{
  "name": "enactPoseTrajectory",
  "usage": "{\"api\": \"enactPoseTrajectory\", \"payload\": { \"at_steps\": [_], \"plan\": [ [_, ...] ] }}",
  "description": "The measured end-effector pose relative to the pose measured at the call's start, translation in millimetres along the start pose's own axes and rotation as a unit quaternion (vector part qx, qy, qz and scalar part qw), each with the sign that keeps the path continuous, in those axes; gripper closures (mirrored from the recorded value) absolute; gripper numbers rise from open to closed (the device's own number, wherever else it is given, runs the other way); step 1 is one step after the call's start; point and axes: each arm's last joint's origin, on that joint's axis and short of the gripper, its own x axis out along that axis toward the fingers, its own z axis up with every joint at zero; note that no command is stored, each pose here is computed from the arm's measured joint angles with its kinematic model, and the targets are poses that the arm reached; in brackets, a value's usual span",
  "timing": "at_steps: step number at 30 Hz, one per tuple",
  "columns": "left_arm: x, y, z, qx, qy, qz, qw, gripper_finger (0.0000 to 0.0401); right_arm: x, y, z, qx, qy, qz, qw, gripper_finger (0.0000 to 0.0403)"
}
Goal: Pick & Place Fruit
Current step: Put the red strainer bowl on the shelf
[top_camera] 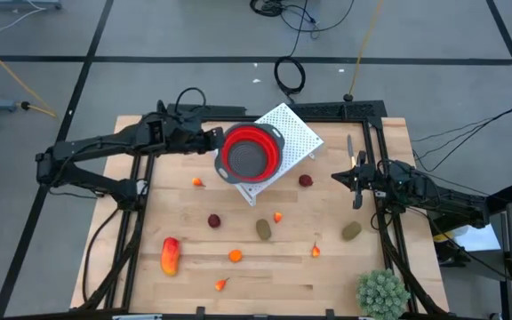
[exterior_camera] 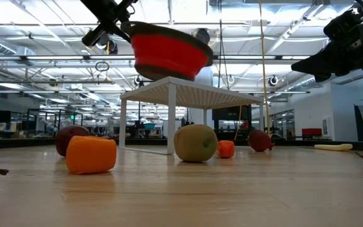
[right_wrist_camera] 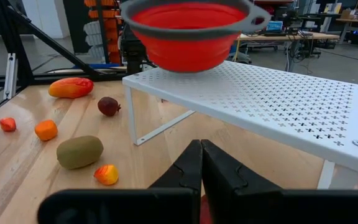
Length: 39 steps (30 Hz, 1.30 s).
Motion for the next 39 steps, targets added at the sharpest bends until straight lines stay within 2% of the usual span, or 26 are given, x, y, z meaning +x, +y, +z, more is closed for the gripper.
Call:
{"api": "enactPoseTrajectory", "payload": {
  "at_steps": [10,30,39],
  "plan": [
    [4,-2,0,-0.003,-0.003,-0.005,1.000,0.0401,0,0,0,0.000,0.002,0.000,1.000,0.0403],
    [4,1,-2,0.025,0.013,0.009,1.000,0.0399,0,0,0,0.000,0.003,0.000,1.000,0.0403],
    [13,1,-4,0.040,0.016,0.020,0.999,0.0369,0,0,-1,0.000,0.003,0.000,1.000,0.0403]
  ]
}}
